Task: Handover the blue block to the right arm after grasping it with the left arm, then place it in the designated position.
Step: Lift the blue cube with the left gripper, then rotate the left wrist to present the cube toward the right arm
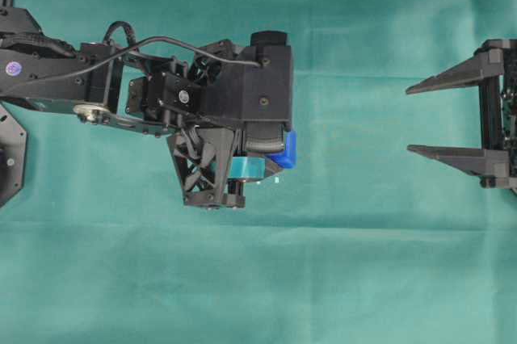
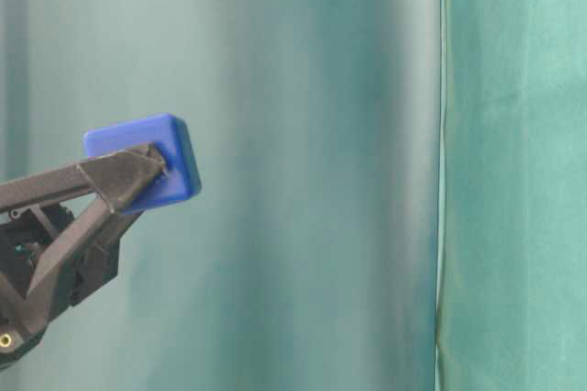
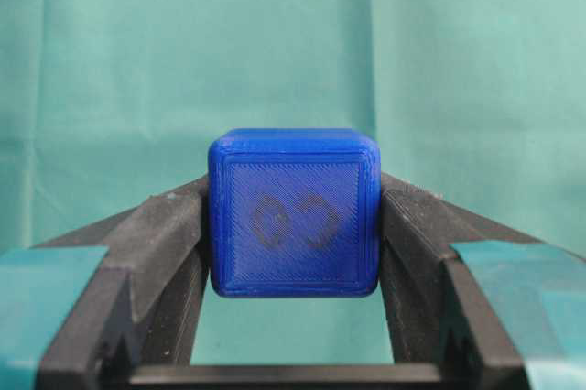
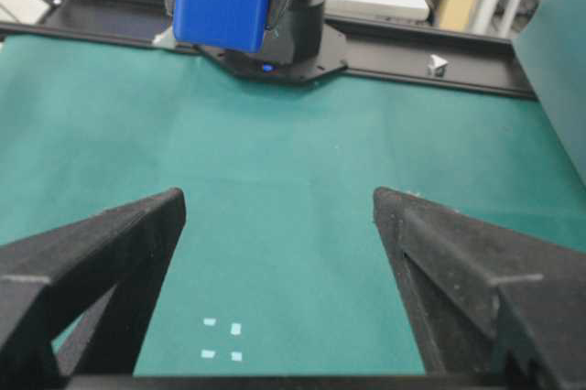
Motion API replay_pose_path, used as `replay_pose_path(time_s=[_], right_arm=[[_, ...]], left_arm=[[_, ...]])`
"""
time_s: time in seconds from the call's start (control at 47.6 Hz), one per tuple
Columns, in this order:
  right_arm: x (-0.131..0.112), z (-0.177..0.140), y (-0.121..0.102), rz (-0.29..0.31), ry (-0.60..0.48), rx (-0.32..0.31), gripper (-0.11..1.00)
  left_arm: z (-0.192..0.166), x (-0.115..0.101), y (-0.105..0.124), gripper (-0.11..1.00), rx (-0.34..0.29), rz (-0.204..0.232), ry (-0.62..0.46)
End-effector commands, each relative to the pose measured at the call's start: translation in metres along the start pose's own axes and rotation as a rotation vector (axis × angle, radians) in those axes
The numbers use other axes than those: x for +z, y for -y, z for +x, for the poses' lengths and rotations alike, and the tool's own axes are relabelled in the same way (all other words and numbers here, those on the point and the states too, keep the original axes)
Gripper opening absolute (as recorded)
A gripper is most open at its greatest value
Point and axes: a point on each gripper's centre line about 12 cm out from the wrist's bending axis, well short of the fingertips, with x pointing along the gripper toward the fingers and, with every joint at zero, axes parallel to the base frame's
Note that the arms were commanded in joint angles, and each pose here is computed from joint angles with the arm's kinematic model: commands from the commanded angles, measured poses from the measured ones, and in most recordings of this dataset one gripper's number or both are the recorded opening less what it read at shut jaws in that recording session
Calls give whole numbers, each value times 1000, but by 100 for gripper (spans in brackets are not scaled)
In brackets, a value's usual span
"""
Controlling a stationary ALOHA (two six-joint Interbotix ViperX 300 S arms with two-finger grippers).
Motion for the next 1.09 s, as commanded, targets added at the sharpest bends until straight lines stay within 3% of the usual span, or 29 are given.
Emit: replay_pose_path(time_s=[0.0, 0.526, 1.072], right_arm=[[11, 2, 0, -1, 29, -2, 94], [11, 3, 0, -3, 26, -1, 94], [18, 3, -1, -42, 52, 8, 94]], left_arm=[[-19, 12, 1, 47, 0, 6, 60], [-20, 10, 1, 47, -2, 7, 94], [-46, -18, 1, 47, -18, 1, 452]])
